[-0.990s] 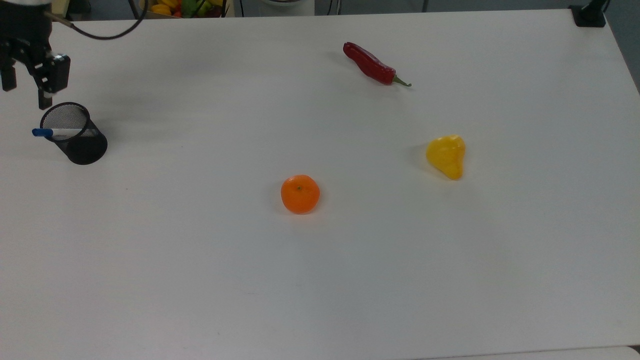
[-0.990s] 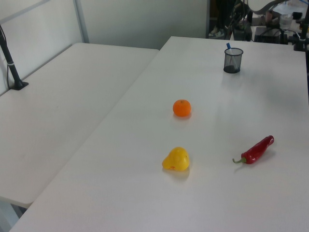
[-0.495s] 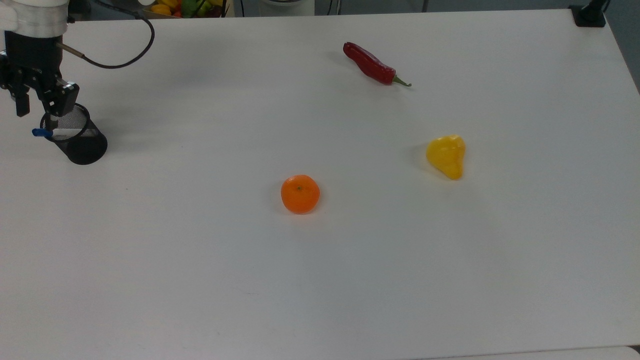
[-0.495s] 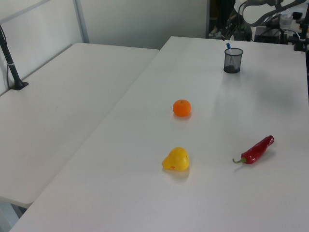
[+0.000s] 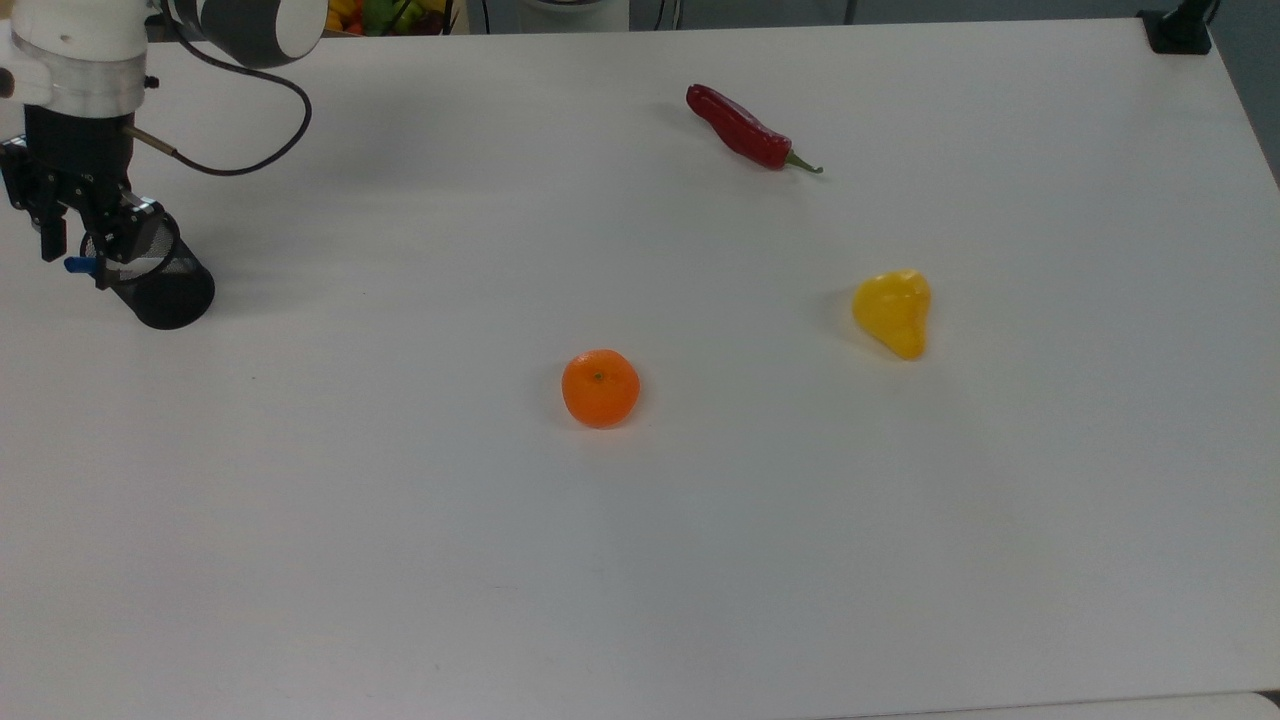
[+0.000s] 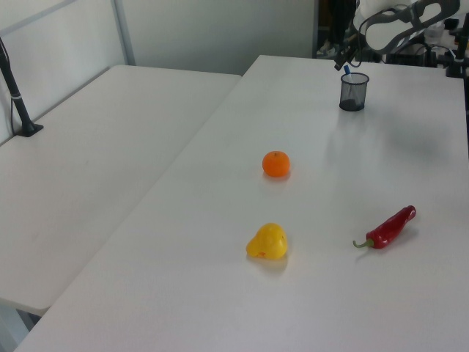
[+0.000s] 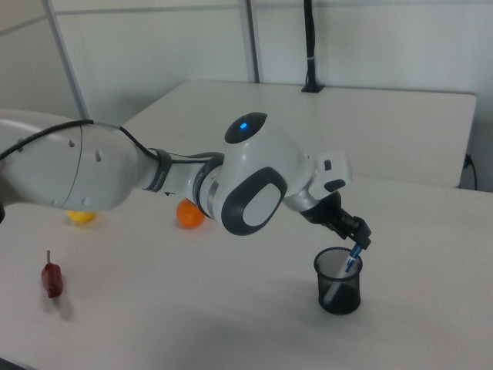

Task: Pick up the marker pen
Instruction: 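Close the gripper on the blue-capped marker in the cup, then lift the marker up out of the pen cup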

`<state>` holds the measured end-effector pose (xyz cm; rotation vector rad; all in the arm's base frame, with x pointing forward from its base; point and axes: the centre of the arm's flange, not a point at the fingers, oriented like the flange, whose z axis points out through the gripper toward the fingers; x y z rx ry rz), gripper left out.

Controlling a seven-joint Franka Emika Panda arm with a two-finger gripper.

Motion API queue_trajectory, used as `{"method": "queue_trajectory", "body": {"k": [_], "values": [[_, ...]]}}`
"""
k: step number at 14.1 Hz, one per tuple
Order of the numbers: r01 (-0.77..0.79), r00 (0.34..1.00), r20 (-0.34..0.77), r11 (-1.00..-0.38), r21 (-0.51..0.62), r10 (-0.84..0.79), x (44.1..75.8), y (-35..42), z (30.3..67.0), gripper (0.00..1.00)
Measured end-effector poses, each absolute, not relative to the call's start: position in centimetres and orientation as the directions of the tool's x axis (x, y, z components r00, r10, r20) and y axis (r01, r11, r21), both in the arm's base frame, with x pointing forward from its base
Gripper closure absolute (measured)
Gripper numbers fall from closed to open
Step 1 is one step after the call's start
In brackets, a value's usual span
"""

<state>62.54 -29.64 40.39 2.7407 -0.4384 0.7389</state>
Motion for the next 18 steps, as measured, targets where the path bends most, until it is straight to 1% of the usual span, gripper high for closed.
{"method": "queue_trajectory", "body": {"k": [4, 5, 6, 7, 8, 9, 10, 14, 16, 18], "values": [[-0.335, 0.840, 0.510, -0.917, 0.215, -0.187, 62.5, -30.2, 38.9, 0.47], [-0.333, 0.841, 0.508, -0.917, 0.219, -0.184, 62.5, -30.3, 38.9, 0.54], [-0.332, 0.842, 0.508, -0.917, 0.221, -0.183, 62.5, -30.3, 38.9, 0.58], [-0.331, 0.843, 0.507, -0.917, 0.223, -0.181, 62.5, -30.3, 38.9, 0.58], [-0.331, 0.843, 0.507, -0.917, 0.223, -0.180, 62.5, -30.3, 38.9, 0.64], [-0.331, 0.842, 0.509, -0.917, 0.223, -0.180, 62.5, -30.3, 38.9, 0.75], [-0.332, 0.840, 0.512, -0.916, 0.224, -0.179, 62.5, -30.4, 39.1, 0.80], [-0.341, 0.833, 0.522, -0.913, 0.224, -0.183, 62.4, -30.9, 39.8, 0.80], [-0.352, 0.818, 0.545, -0.909, 0.222, -0.183, 62.2, -31.2, 41.5, 0.80], [-0.365, 0.793, 0.582, -0.905, 0.217, -0.180, 61.9, -31.3, 44.4, 0.80]]}}
